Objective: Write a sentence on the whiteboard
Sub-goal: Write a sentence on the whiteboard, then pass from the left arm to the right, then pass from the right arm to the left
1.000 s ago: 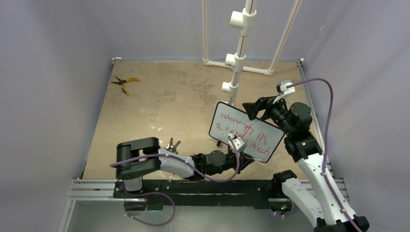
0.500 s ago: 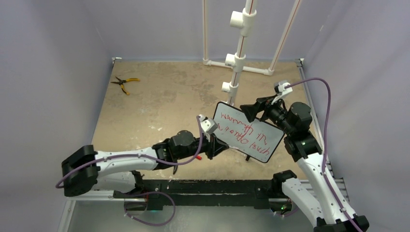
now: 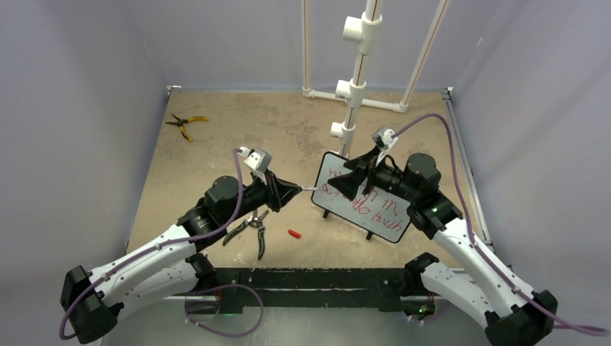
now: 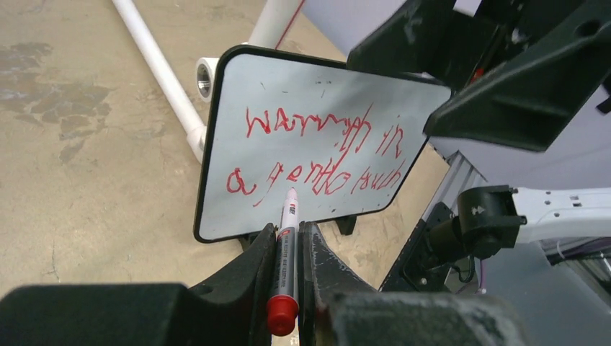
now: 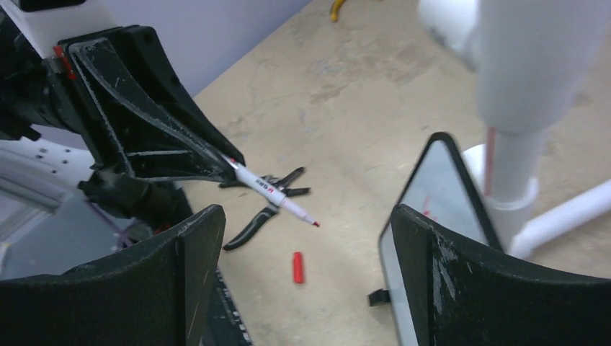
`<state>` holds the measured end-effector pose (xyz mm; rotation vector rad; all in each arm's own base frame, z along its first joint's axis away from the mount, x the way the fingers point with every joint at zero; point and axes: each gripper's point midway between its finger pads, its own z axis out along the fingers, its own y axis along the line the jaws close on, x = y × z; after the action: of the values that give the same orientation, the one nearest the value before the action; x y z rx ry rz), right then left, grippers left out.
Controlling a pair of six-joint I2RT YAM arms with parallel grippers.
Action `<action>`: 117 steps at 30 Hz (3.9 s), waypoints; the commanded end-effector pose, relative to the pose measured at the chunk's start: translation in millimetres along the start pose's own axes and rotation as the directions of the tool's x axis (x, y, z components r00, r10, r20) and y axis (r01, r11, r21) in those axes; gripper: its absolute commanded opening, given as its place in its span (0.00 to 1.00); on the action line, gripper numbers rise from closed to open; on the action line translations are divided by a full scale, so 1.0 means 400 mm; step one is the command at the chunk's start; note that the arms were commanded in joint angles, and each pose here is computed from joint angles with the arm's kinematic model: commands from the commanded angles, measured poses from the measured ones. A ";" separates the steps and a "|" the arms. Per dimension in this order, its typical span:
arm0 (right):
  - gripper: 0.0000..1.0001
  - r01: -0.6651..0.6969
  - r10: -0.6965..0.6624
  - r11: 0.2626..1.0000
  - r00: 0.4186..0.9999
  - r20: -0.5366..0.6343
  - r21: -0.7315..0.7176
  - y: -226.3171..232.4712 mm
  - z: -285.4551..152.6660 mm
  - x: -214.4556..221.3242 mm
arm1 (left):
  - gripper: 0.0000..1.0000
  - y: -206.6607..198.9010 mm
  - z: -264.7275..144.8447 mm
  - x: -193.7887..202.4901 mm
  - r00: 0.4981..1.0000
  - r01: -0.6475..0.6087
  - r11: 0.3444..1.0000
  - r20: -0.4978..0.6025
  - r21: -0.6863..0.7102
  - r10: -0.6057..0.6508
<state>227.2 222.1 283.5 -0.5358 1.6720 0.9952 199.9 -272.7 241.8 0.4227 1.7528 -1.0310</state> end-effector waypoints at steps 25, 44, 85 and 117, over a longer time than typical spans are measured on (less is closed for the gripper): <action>0.75 -0.890 0.885 0.450 0.433 0.171 -0.078 0.198 0.204 0.018 | 0.00 0.063 -0.116 -0.118 0.866 0.056 0.998 0.499 -0.025 -0.036; 0.48 -0.928 0.895 0.372 0.362 0.262 0.010 0.170 0.286 0.020 | 0.00 0.036 -0.100 -0.071 0.890 -0.110 0.994 0.446 0.015 0.092; 0.00 -0.508 0.459 0.858 0.821 0.339 0.070 0.164 0.194 -0.102 | 0.74 -0.066 -0.088 -0.061 1.000 -0.009 0.998 -0.005 0.059 0.009; 0.00 -0.315 0.318 0.948 0.924 0.215 -0.046 0.244 0.185 -0.087 | 0.10 -0.105 -0.030 -0.107 0.996 -0.032 0.987 0.088 0.157 0.019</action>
<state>210.5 334.5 313.0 -0.1150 1.6692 1.2279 184.7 -274.5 277.5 0.4781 1.6858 -1.1101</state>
